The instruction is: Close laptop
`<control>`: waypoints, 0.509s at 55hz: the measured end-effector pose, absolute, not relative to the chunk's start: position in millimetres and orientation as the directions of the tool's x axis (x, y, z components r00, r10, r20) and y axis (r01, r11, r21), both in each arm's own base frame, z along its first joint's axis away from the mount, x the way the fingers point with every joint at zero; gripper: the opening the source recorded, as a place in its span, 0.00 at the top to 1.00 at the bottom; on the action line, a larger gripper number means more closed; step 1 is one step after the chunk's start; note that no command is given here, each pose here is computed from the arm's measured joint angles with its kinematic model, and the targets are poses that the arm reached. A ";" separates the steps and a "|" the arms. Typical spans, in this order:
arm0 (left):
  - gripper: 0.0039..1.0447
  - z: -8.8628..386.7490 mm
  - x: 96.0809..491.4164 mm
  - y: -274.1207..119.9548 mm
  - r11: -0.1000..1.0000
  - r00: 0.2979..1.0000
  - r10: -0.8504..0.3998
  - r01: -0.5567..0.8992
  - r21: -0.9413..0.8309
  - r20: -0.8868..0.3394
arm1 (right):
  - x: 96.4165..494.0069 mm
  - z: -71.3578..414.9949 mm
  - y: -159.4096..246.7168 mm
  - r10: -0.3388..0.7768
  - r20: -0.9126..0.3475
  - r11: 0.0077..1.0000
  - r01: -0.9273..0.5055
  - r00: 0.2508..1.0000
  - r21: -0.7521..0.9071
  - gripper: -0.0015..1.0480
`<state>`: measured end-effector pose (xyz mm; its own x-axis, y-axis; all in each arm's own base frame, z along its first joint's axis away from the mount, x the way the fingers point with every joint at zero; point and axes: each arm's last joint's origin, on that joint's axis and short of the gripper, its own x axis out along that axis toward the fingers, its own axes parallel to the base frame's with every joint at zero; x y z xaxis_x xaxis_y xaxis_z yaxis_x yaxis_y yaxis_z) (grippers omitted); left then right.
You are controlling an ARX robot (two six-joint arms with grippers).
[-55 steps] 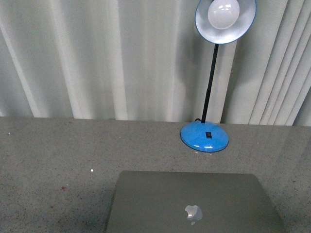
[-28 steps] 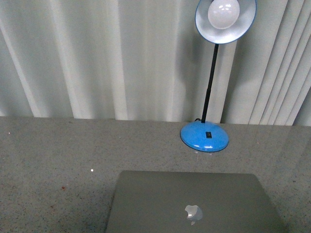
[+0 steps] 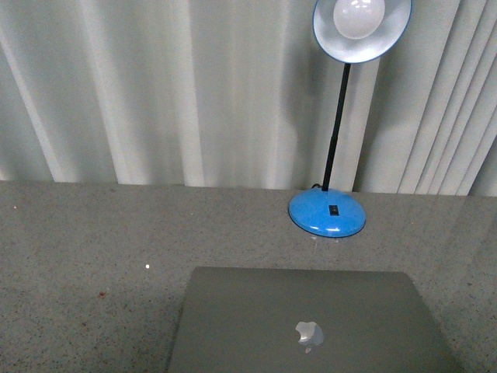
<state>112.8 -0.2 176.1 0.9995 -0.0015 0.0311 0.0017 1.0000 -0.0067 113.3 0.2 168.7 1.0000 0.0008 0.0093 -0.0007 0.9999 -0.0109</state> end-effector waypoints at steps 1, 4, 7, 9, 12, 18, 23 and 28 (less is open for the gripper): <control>0.97 176.1 112.4 -0.2 1.000 1.000 -0.002 0.002 -0.007 0.031 | 112.9 168.7 0.2 0.001 0.009 1.000 -0.001 1.000 -0.011 0.97; 0.97 176.0 111.4 -0.2 1.000 1.000 -0.001 0.001 -0.007 0.031 | 111.9 168.6 0.2 0.001 0.009 1.000 -0.001 1.000 -0.011 0.97; 0.97 175.9 110.5 -0.2 1.000 1.000 -0.001 0.001 -0.007 0.031 | 110.9 168.5 0.2 0.001 0.009 1.000 -0.001 1.000 -0.011 0.97; 0.97 175.8 109.8 -0.2 1.000 1.000 -0.001 0.001 -0.007 0.031 | 110.4 168.4 0.2 0.001 0.009 1.000 -0.001 1.000 -0.011 0.97; 0.97 175.7 108.9 -0.2 1.000 1.000 -0.001 0.001 -0.007 0.030 | 109.6 168.4 0.2 0.001 0.009 1.000 -0.001 1.000 -0.011 0.97; 0.97 174.8 105.2 -0.2 1.000 1.000 -0.001 0.001 -0.007 0.025 | 107.2 167.9 0.2 0.001 0.007 1.000 -0.001 1.000 -0.011 0.97; 0.97 171.1 98.3 -0.2 1.000 1.000 -0.002 0.002 -0.005 0.003 | 100.0 163.4 0.2 0.003 -0.025 1.000 -0.003 1.000 -0.011 0.97; 0.97 172.9 96.3 -0.2 1.000 1.000 -0.002 0.002 -0.005 0.027 | 97.6 165.8 0.3 0.004 0.007 1.000 -0.004 1.000 -0.011 0.97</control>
